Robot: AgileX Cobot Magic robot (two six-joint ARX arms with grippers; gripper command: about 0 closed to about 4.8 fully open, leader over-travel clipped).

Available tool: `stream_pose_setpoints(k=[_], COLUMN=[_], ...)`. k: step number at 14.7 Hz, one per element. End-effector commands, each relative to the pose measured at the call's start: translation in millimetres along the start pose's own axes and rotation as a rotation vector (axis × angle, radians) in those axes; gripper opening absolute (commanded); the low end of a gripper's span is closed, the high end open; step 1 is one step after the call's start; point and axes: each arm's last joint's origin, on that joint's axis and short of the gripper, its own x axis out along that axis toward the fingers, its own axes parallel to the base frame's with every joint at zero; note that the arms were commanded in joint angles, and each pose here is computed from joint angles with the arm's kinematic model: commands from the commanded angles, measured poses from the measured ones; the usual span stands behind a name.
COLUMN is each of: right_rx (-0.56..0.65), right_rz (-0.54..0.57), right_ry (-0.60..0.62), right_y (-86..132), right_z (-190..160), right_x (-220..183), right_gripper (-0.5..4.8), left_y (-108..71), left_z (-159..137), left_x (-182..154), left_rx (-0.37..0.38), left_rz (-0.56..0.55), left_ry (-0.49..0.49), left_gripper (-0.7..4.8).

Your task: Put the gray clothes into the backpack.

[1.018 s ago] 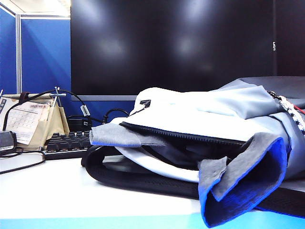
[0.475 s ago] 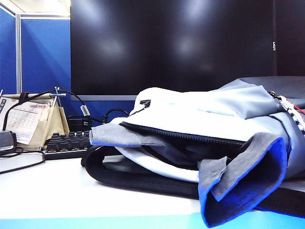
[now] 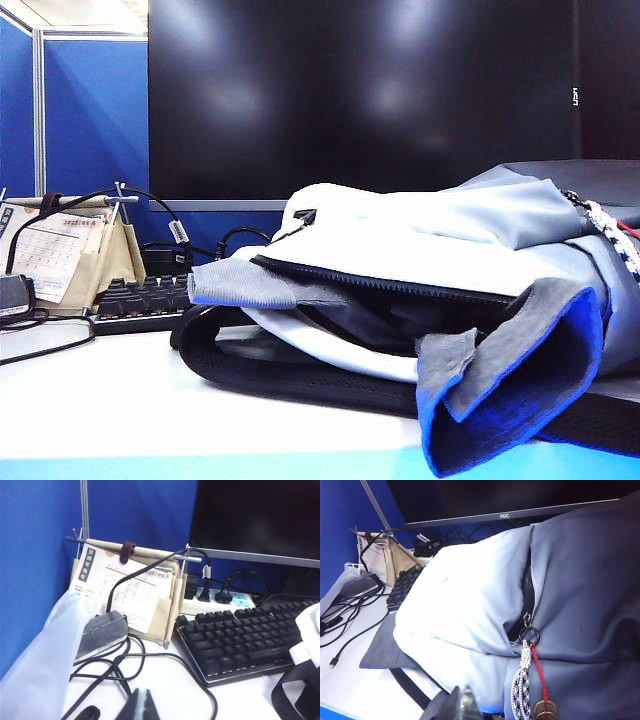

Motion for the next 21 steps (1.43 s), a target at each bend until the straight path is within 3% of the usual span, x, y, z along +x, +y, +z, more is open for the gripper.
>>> stream_pose_setpoints(k=[1,4,7,10,12,15,21], right_rx=[-0.006,-0.007,-0.139,-0.198,-0.291,-0.264,-0.154], right_rz=[0.008,0.007,-0.119,-0.153,-0.258,-0.378,-0.483], right_ry=[-0.021,-0.026,-0.254,-0.436,-0.409,-0.346,-0.36], right_y=[1.0,1.1,-8.0,-24.4,-42.1,-61.2,-68.9], right_z=[2.7,3.1,8.9,-7.3,-30.9,-52.6,-56.6], right_x=[-1.2,-1.2,14.8,39.5,53.2,59.7,58.2], right_gripper=[-0.05,-0.05,-0.05,-0.05,-0.05,-0.05,-0.05], left_y=[-0.2,-0.1,-0.1,-0.2,-0.2,-0.2,-0.2], left_z=[1.6,1.6,1.5,1.6,1.6,1.6,1.6], left_x=[-0.2,-0.2,-0.2,-0.2,-0.2,-0.2,-0.2], left_rx=[0.005,0.005,0.005,0.005,0.005,0.005,0.005], left_rz=[-0.004,-0.004,-0.004,-0.004,-0.004,-0.004,-0.004], left_ry=[-0.015,-0.015,-0.015,-0.015,-0.015,-0.015,-0.015], left_gripper=[-0.03,-0.03,-0.03,-0.03,-0.03,-0.03,-0.03])
